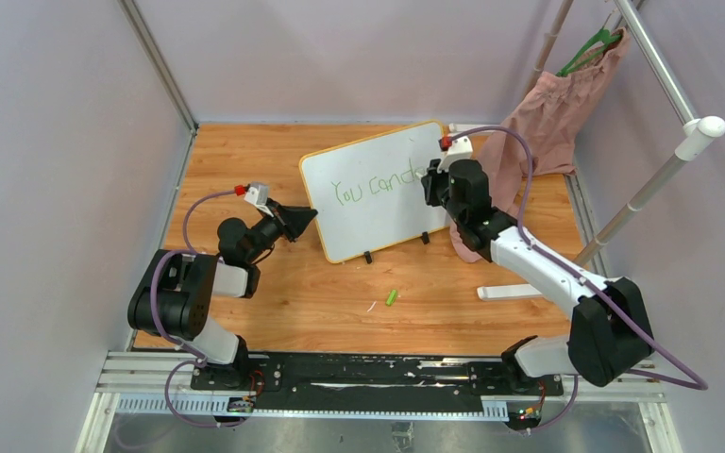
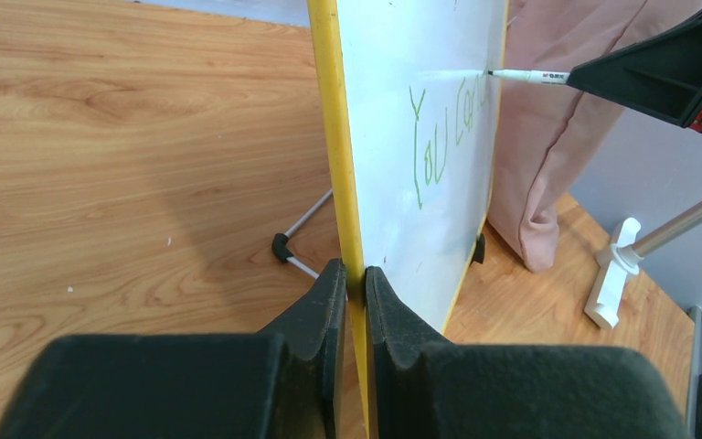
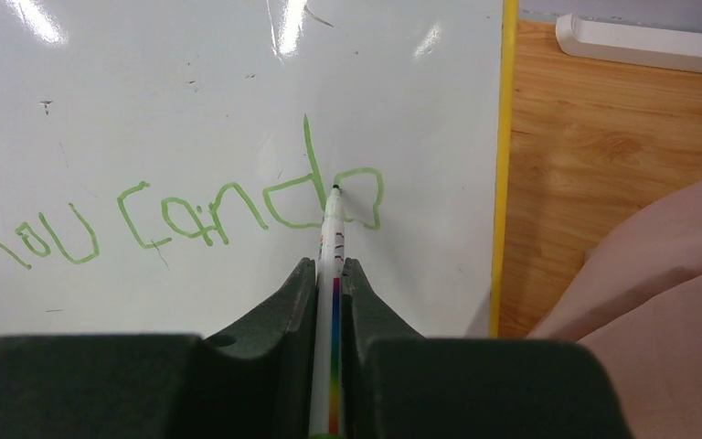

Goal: Write a sentence on the whiteboard

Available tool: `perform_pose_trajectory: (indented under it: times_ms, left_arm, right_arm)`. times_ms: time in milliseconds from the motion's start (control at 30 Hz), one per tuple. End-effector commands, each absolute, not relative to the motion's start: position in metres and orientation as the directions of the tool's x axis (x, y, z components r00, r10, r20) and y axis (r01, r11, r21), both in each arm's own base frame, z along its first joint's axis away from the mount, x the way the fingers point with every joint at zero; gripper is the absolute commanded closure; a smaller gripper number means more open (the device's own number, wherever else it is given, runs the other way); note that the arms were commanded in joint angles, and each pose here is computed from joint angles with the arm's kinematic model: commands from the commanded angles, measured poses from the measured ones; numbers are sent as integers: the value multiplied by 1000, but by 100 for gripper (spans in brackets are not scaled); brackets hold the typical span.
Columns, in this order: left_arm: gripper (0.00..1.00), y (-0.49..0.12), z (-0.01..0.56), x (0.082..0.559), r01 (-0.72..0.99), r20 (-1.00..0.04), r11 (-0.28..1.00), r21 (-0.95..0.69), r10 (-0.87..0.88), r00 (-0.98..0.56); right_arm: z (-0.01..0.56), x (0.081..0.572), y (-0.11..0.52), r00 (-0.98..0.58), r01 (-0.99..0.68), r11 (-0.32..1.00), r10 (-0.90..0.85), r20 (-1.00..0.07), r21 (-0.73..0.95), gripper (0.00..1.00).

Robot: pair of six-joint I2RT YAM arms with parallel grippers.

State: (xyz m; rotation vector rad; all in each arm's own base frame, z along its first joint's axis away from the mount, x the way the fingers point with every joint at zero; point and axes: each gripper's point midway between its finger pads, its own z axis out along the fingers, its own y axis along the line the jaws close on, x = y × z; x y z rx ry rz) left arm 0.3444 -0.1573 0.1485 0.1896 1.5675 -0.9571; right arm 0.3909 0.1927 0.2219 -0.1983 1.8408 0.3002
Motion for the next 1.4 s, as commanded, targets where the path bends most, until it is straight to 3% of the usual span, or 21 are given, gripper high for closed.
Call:
perform_pose_trajectory:
  times_ms: [0,167,300,567,767,1033,1367]
  left_arm:
    - [100,-160,142,344,615,-897,655,-439,-353,-264]
    - [100,-160,143,344,615,-898,656,-438,-354,-263]
    - [100,-160,142,344,613,-898,657,-438,-353,-263]
    - [100,-160,141,344,610,-896,658,-442,-354,-267]
    - [100,-161,139,342,607,-896,659,-443,-351,-272]
    - [100,-160,138,342,604,-901,669,-433,-341,-268]
    - [100,-159,140,343,605,-902,669,-430,-342,-263]
  right_arm:
    - [207,382,194,-312,-300,949,-1,-950,97,100]
    - [211,379,191,-307,-289,952,6,-952,99,100]
    - [249,370,188,-249,-292,944,81,-965,154,100]
    - [297,330,218,-167,-487,861,75,-983,148,100]
    - [267,286,272,-135,-682,729,-40,-990,63,100]
    - [207,254,319,-164,-779,624,-126,-978,50,100]
    - [173,271,329,-227,-727,687,-218,-949,17,100]
